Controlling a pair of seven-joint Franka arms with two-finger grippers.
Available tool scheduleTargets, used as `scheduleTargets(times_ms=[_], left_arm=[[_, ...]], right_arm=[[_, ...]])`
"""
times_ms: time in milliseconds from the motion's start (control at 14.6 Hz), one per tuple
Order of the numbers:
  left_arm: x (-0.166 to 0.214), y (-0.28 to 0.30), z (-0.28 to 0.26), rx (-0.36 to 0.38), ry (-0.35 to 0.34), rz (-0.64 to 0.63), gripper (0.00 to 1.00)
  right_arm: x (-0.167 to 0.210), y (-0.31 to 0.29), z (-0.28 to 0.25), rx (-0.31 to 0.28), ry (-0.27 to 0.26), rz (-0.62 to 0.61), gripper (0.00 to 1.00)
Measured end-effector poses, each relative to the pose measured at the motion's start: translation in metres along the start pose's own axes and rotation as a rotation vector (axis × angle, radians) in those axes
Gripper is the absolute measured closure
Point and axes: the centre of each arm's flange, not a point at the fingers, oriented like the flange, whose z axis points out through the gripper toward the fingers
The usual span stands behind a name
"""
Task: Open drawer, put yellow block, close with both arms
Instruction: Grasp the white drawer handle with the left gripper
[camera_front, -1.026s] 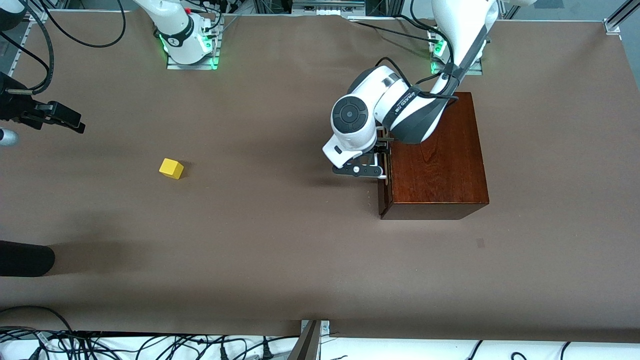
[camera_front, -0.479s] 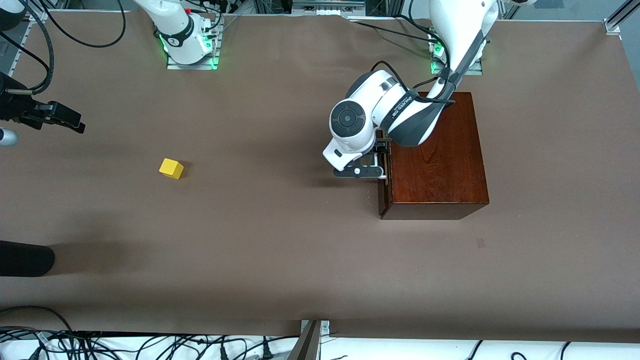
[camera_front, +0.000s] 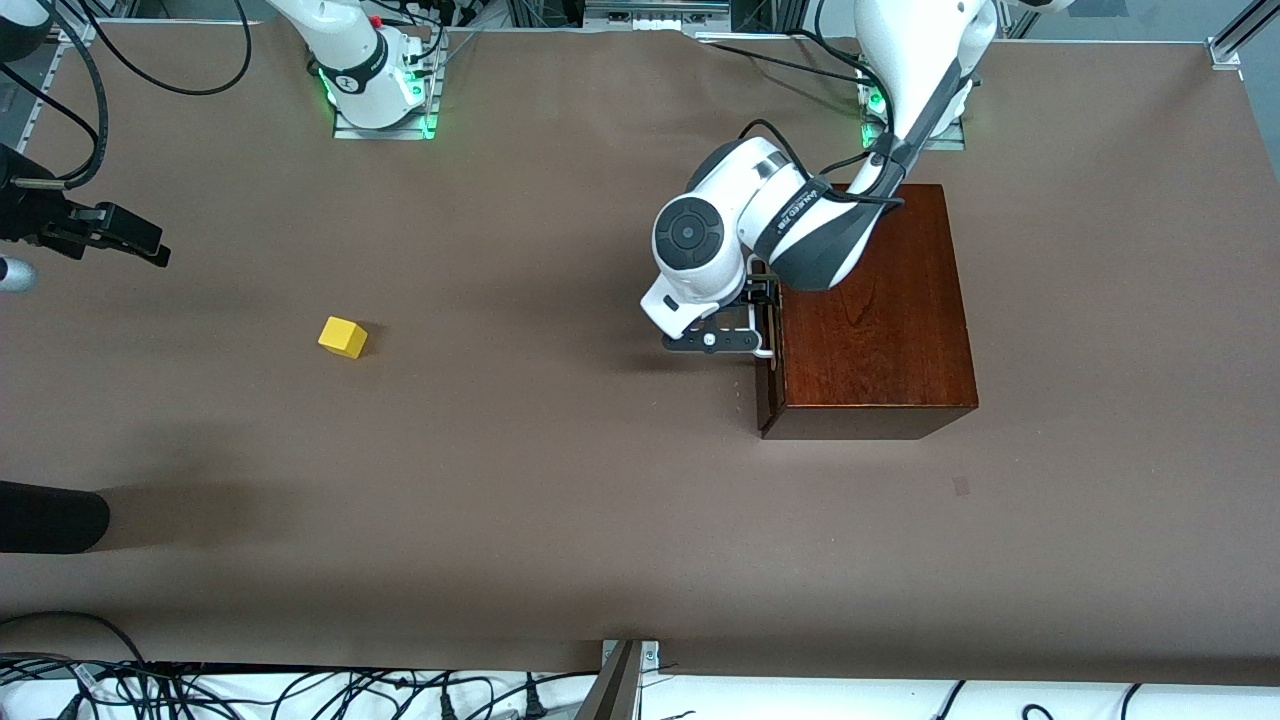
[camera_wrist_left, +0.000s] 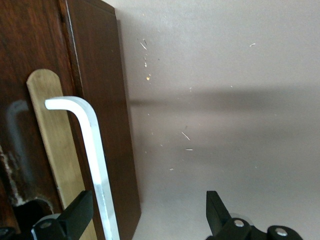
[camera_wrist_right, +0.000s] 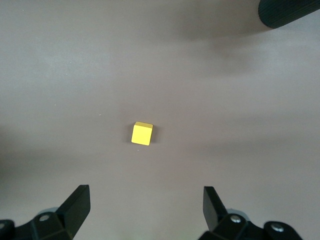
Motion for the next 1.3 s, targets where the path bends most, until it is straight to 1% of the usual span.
scheduleTargets(times_ms=[137,274,1300], left_arm=[[-0.001,0.004,0.005,0.032,0.019,-0.007,0.0],[-0.001,0.007,0.011,0.043,0.019,-0.009,0.0],[0.002,0.009,0.025,0.055,0.002,-0.035,0.0]], right_arm=[[0.0,0.0,0.0,0.0,0.0,0.0,0.0],[0.0,0.0,0.0,0.0,0.0,0.0,0.0],[0.0,0.0,0.0,0.0,0.0,0.0,0.0]])
